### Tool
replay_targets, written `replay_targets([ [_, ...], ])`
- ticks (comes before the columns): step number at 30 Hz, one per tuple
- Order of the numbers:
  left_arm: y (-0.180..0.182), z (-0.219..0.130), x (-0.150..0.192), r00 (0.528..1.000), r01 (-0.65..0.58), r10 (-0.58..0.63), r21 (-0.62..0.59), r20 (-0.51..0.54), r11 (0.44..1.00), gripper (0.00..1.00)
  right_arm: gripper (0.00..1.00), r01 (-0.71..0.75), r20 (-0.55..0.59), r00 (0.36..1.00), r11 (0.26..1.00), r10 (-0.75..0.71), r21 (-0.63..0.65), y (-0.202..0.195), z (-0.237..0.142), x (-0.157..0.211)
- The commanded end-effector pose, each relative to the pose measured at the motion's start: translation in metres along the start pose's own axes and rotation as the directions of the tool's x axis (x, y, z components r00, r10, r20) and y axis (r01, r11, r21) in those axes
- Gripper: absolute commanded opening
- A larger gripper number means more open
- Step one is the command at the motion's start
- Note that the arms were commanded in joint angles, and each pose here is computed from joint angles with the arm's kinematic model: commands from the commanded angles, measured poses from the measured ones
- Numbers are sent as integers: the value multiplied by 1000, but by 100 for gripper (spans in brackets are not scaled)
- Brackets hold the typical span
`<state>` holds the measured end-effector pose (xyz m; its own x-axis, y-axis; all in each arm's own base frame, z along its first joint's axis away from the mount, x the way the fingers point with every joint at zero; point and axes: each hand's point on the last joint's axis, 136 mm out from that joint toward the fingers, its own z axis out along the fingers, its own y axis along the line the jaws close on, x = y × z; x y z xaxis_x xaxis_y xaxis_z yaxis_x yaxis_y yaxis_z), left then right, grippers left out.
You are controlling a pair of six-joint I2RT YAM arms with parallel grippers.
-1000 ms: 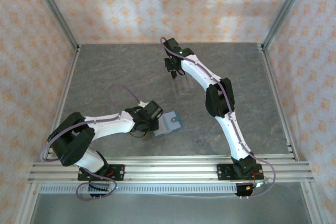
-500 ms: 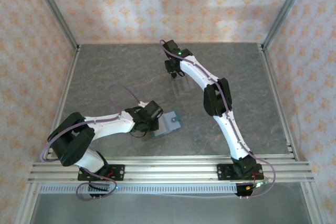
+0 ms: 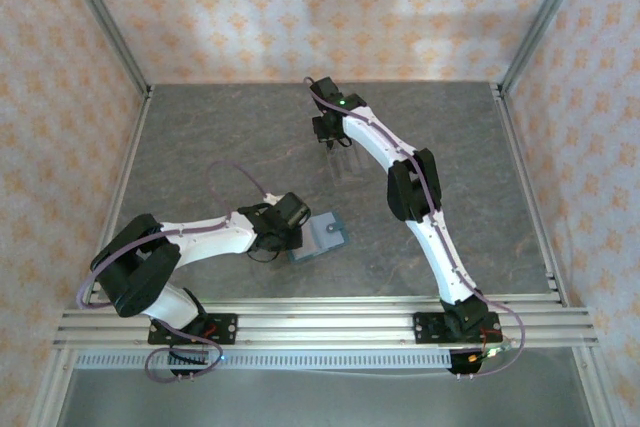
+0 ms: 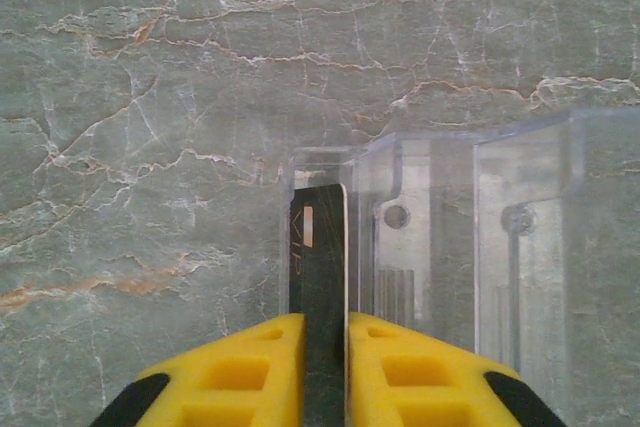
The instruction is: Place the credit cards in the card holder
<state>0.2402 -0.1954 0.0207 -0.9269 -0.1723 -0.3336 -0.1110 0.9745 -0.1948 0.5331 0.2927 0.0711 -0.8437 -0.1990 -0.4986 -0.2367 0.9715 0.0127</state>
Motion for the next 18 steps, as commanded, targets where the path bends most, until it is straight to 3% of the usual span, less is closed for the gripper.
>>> replay_targets([
  [1,40,11,35,993,-16,1,-132,-119,991,33,15,4,0,1000,1000,-4,-7,-2,-5,-3],
  [10,41,11,36,993,-19,3,-134,-119,991,33,0,11,11,1000,1000,-11,1,-3,-8,-8],
  [18,36,8,32,993,-48,36,-107,-115,993,33,0,13,99,995,1000,-13,-2,-4,-50,-36],
])
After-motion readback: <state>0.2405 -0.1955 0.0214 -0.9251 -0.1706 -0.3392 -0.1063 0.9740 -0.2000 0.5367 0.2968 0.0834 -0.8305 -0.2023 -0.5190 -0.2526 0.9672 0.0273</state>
